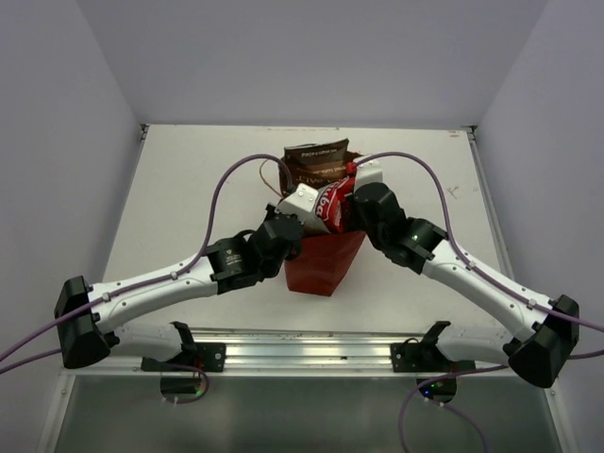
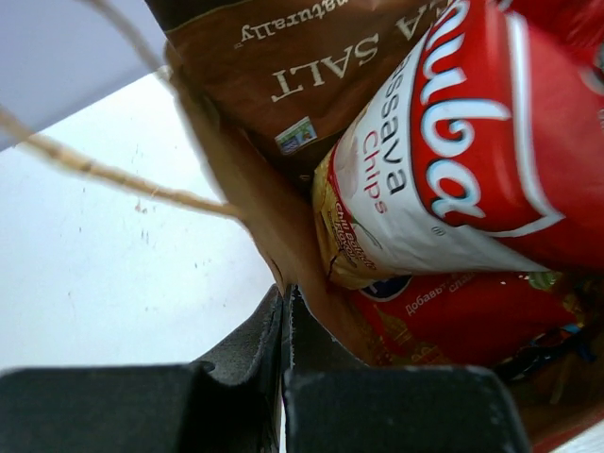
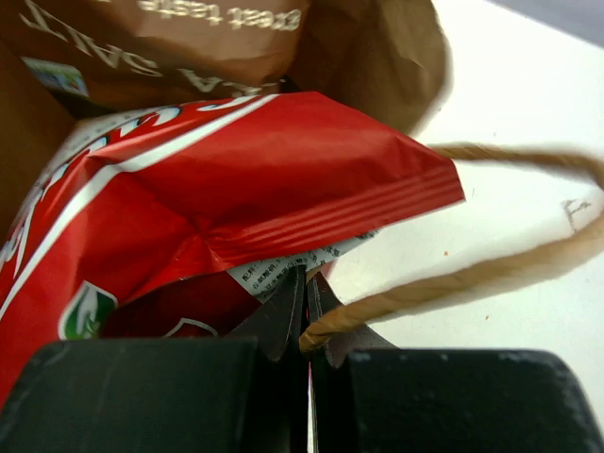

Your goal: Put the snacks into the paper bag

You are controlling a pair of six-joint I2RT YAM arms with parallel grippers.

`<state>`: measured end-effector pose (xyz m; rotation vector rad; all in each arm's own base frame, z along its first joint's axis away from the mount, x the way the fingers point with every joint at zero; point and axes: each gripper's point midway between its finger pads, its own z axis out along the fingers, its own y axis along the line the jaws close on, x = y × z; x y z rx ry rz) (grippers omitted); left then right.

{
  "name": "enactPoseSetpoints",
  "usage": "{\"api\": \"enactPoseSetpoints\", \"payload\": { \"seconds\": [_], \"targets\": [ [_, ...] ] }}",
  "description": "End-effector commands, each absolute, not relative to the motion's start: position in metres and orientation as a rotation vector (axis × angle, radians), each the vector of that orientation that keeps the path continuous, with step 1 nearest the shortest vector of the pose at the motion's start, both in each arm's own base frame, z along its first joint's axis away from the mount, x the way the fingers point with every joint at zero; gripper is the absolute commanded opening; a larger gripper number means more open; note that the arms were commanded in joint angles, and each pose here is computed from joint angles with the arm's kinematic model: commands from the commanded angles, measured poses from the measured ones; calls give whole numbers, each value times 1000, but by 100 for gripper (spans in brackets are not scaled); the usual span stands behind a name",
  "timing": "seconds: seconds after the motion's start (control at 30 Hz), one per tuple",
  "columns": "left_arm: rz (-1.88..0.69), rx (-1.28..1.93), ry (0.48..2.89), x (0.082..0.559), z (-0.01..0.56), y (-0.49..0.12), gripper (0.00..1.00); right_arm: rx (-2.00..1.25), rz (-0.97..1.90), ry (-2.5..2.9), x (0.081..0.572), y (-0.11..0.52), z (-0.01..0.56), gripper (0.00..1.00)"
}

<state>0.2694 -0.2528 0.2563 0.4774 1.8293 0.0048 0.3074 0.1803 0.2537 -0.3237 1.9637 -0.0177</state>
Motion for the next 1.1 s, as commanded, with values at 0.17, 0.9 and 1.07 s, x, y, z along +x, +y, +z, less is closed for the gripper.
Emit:
{"api": "enactPoseSetpoints", "payload": {
  "seconds": [0.17, 0.9, 1.07],
  "targets": [
    [-59, 254, 1638, 282, 342, -247, 0, -274, 77, 1850, 319, 196, 297, 0],
    [-97, 258, 1655, 274, 317, -242, 0, -259, 59, 1856, 316, 188, 291, 0],
    [-135, 244, 1577, 278, 363, -248, 10, -260, 76, 1769, 321, 191, 338, 25]
  ]
}}
